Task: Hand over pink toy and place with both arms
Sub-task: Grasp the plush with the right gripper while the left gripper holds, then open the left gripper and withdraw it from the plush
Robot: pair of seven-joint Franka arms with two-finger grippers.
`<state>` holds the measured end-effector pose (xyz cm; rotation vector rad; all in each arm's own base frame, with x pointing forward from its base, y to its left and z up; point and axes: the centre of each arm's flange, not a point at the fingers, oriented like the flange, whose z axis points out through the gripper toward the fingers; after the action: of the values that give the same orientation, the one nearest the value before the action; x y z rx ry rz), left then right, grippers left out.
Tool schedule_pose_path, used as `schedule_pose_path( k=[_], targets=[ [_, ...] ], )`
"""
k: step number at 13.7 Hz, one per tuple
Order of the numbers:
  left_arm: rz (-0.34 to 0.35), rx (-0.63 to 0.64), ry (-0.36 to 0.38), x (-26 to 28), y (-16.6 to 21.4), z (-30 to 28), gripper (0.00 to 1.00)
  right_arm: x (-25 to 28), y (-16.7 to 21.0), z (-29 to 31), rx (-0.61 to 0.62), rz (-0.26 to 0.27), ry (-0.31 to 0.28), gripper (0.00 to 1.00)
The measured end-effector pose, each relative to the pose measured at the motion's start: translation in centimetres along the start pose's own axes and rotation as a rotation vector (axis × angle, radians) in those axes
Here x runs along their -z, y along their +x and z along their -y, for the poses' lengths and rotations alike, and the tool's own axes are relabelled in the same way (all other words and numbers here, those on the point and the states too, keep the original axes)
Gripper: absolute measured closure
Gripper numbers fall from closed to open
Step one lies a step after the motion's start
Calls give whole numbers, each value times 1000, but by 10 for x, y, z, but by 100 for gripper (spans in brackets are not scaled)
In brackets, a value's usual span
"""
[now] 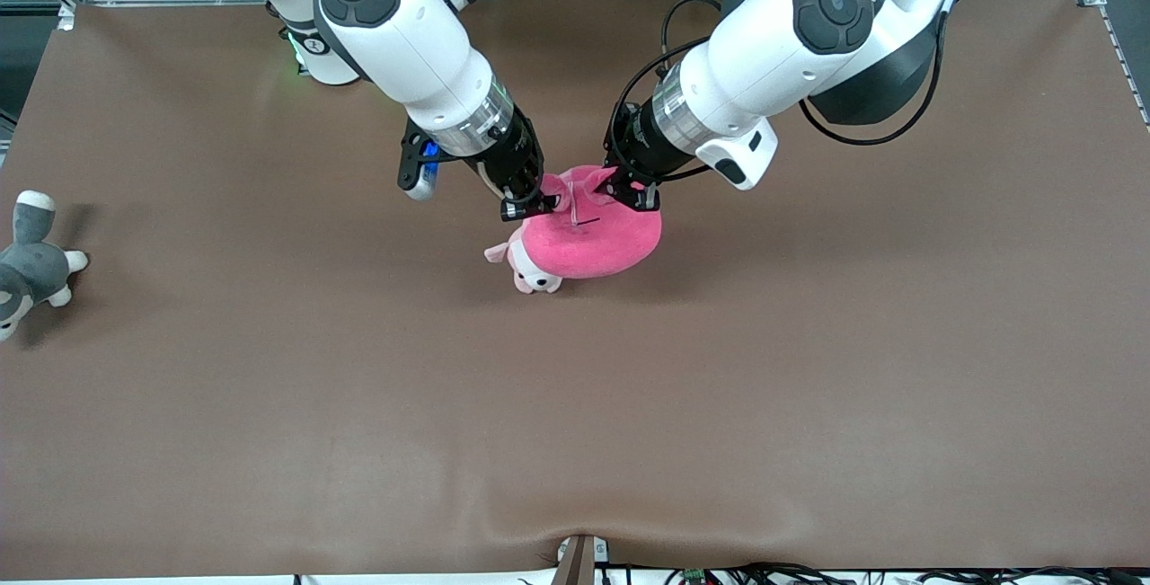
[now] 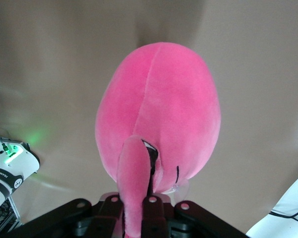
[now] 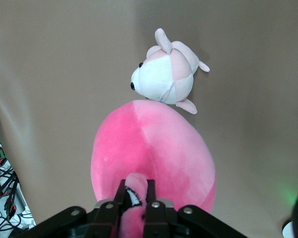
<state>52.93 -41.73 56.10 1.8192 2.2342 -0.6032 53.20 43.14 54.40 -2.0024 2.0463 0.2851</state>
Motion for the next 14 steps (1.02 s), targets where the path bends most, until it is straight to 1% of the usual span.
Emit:
schedule_pose_path(
  k=[4,6,7,9,10,11,12,13,14],
  targets=[
    [6,-14,-8,4,1,-3,89,10,0,5,-6,7,21,86],
    [14,-45,-18,8,3,-7,86,18,5,11,-17,12,35,86],
    [17,-46,-22,12,5,-10,80,22,9,15,-25,12,38,86],
    [15,-66,-36,20,12,-19,60,33,23,27,-51,1,36,86],
    [-6,-105,-48,27,18,-22,50,40,32,33,-66,-5,36,86],
    [-50,-160,-62,35,26,-25,38,47,43,42,-85,-9,40,86],
    [-103,-223,-64,45,36,-26,29,55,57,51,-105,-13,45,86],
    [-159,-294,-57,55,47,-26,18,61,74,60,-117,-26,42,86],
    [-215,-381,-47,65,59,-26,9,65,93,69,-117,-44,29,86]
  ],
)
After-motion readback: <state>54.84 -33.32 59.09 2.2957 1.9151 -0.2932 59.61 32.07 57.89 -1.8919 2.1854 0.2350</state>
